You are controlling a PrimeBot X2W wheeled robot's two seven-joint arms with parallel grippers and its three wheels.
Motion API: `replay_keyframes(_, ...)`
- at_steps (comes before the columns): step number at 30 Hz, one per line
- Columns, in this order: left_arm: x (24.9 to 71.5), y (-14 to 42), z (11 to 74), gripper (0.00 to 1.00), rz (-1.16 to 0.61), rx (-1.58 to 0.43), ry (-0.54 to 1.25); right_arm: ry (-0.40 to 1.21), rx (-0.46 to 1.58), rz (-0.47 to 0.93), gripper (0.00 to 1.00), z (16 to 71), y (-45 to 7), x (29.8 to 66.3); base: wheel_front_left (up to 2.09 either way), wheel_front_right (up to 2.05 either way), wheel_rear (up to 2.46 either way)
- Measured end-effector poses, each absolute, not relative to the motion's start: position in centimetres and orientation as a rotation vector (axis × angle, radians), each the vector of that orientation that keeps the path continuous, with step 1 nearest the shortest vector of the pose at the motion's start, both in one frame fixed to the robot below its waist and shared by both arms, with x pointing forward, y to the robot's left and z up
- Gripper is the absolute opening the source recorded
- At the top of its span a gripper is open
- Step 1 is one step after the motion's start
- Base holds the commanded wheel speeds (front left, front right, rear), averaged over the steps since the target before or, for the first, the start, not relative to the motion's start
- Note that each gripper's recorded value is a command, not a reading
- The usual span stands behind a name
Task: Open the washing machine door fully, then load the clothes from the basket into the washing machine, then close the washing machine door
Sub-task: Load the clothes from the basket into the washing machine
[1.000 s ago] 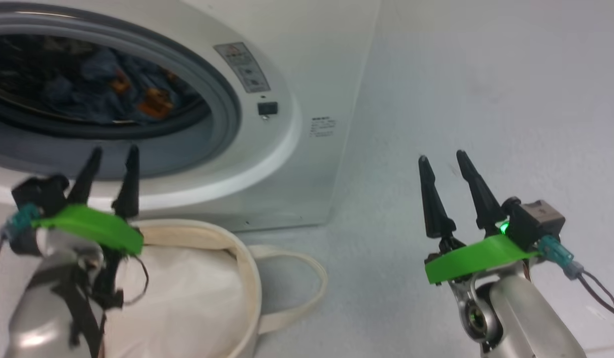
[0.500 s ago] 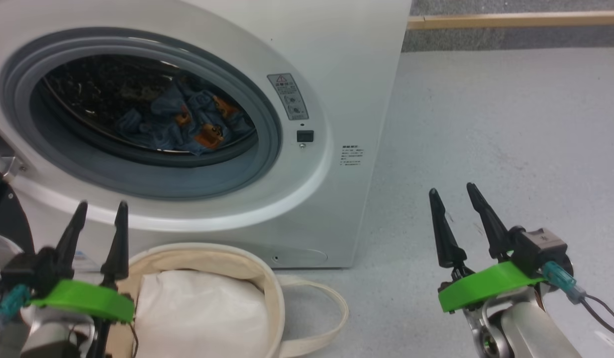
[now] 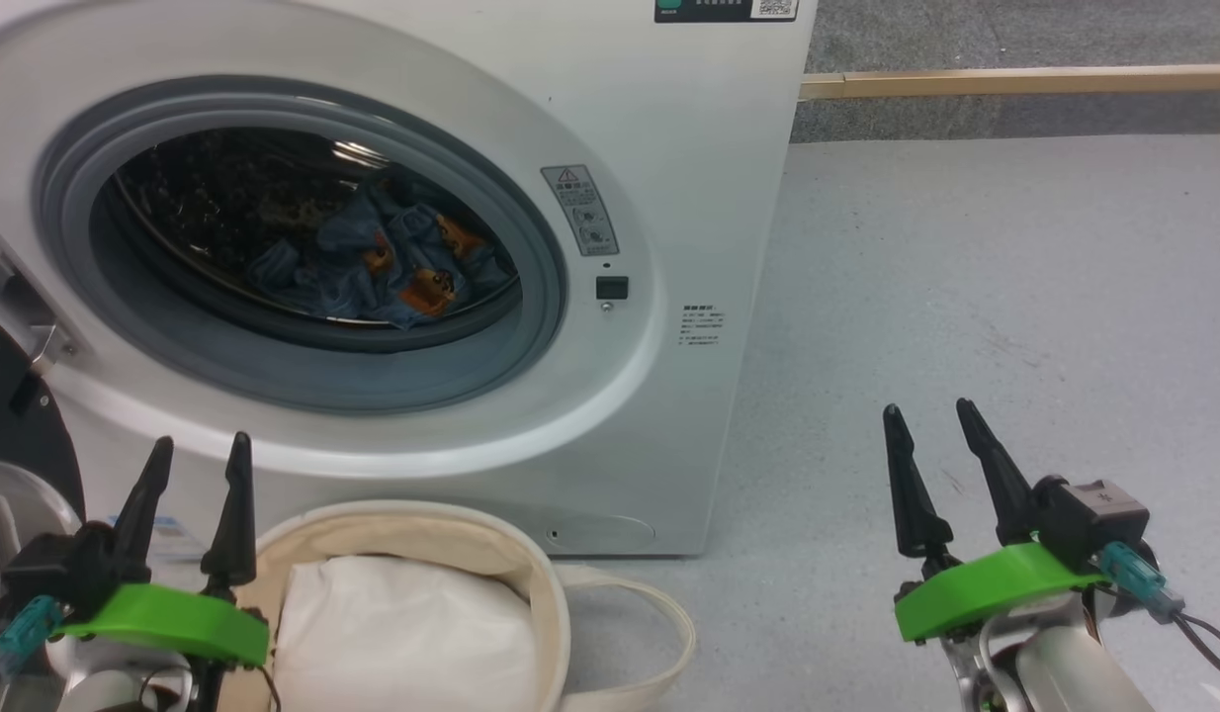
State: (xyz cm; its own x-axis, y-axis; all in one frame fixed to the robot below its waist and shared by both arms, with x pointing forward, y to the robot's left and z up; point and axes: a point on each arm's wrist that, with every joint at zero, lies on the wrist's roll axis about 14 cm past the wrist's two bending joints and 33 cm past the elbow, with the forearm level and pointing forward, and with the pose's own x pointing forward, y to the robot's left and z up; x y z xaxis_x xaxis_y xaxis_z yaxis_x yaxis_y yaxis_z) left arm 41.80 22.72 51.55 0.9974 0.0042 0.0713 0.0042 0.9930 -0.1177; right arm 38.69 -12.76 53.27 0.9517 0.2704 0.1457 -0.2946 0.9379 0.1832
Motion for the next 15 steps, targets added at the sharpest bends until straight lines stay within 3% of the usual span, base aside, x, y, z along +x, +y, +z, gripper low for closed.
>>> replay_keyframes(15,41.62,22.23,51.12,1.00,-0.011,-0.124,-0.060,-0.120,0.210,0.274,1.00,53.28,-13.27,38.44,0.00,0.00,0.00)
